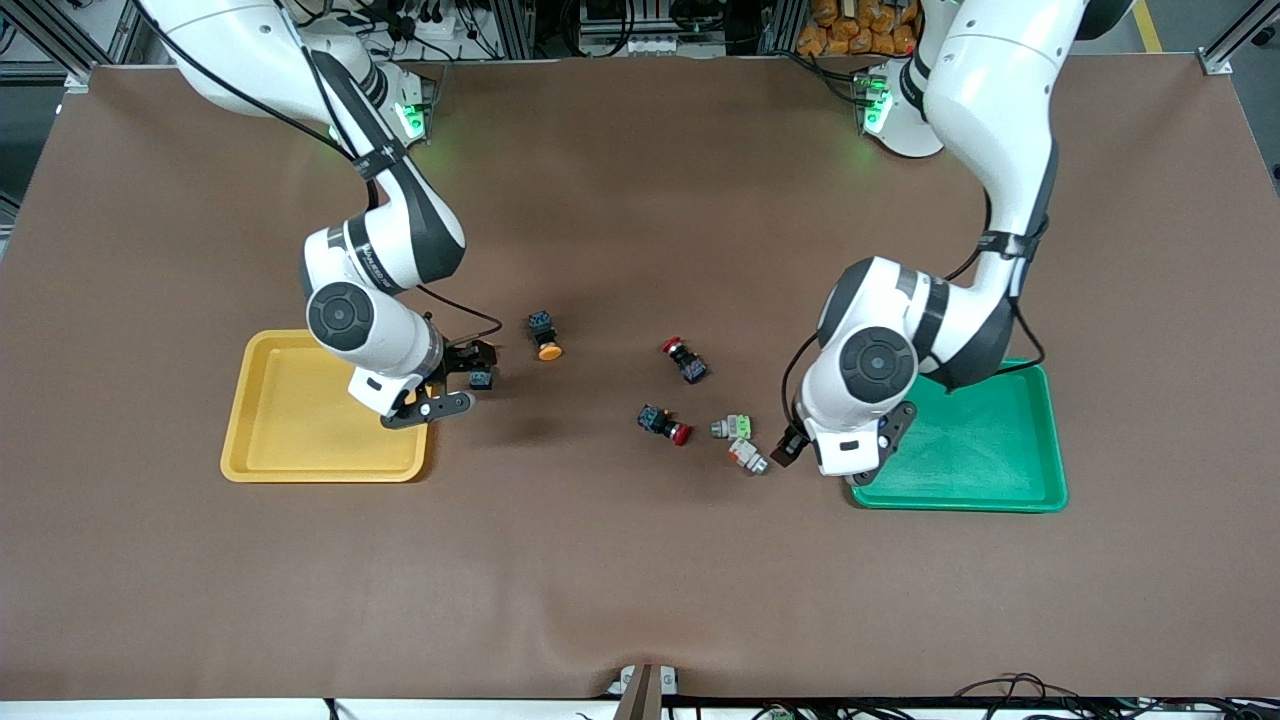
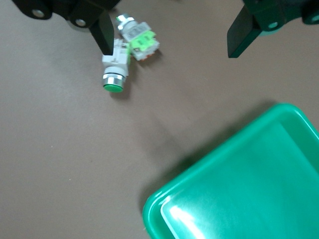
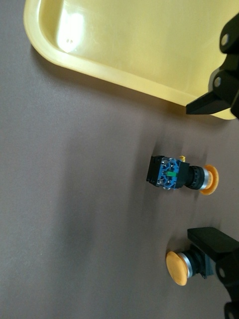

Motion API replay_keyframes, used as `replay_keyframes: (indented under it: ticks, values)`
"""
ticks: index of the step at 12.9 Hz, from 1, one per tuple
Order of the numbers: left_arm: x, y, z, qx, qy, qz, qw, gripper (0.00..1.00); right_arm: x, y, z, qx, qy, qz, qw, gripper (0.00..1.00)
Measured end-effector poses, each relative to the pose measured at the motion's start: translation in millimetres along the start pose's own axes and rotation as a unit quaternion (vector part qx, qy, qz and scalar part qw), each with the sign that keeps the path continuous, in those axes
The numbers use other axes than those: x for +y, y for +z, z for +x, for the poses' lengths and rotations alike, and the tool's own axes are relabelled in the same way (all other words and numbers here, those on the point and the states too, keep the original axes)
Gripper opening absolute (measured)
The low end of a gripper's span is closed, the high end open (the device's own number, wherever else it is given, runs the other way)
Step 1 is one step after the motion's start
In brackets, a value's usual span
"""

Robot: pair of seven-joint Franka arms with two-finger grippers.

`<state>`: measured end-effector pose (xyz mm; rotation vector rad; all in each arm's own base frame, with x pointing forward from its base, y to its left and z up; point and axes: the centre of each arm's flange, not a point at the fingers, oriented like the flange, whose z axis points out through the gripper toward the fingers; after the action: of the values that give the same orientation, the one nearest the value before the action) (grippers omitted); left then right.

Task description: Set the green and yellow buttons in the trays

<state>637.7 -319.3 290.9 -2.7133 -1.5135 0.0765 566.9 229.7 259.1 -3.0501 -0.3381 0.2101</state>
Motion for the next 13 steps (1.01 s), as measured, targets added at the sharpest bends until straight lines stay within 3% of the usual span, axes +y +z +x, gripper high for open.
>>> replay_keyframes:
  ticks: [4, 8, 10, 13]
  values:
    - [13.5, 25.9, -16.3, -0.001, -0.137, -0.036, 0.99, 1.0, -3.3, 27.7, 2.9, 0.017, -0.002, 0.003, 1.0, 1.0]
    - [22.6, 62.7, -21.6, -0.008, -0.236, -0.061, 0.97, 1.0, -15.7, 54.8, -13.6, 0.007, -0.012, -0.001, 1.0, 1.0]
    - [25.6, 68.4, -18.7, -0.008, -0.244, -0.072, 0.967, 1.0, -22.6, 60.6, -23.4, 0.011, -0.013, -0.003, 1.0, 1.0]
    - [31.0, 80.9, -23.6, 0.021, -0.154, -0.084, 0.984, 1.0, -18.1, 78.7, -36.2, 0.034, -0.011, -0.002, 0.999, 1.0]
